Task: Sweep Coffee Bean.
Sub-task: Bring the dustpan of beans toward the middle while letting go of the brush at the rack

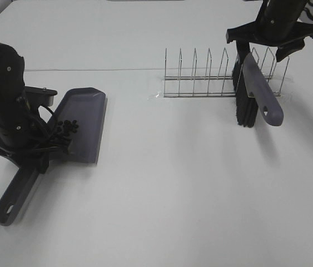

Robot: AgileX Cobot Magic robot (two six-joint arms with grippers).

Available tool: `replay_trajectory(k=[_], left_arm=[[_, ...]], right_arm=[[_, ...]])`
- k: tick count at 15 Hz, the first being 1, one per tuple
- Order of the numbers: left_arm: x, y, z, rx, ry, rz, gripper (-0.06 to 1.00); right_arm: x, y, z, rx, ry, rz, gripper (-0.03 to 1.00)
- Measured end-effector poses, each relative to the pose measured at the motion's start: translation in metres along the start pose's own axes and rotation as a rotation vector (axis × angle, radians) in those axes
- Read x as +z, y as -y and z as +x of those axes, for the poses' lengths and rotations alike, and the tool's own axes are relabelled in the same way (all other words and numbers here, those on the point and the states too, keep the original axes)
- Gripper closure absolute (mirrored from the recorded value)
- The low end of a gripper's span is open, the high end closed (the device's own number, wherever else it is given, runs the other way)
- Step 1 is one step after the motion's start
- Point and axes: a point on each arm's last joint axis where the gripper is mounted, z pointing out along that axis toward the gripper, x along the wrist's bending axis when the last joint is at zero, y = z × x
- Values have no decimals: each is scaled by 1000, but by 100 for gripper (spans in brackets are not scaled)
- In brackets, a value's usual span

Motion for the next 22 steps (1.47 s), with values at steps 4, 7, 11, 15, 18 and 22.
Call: replay_trajectory(k=[4, 7, 11, 15, 18, 22], left_arm=[[-14, 0, -7, -53, 94, -27, 58], [-14, -2, -14, -88, 159, -43, 58], [-16, 0, -44, -23, 190, -101, 58], [0, -12, -77, 49, 193, -40, 58], [14, -12, -81, 53, 180, 26, 58], [17, -11, -81, 50, 178, 39, 54]], right_arm=[[-27, 1, 0, 31, -30, 26, 21], [-27, 2, 1, 44, -44, 42, 21], [-27, 4, 1, 44, -41, 59, 21], [-28, 6, 0, 42, -33, 81, 21], [-28, 6, 0, 39, -28, 83, 21], [-28, 6, -1, 31, -18, 84, 21]])
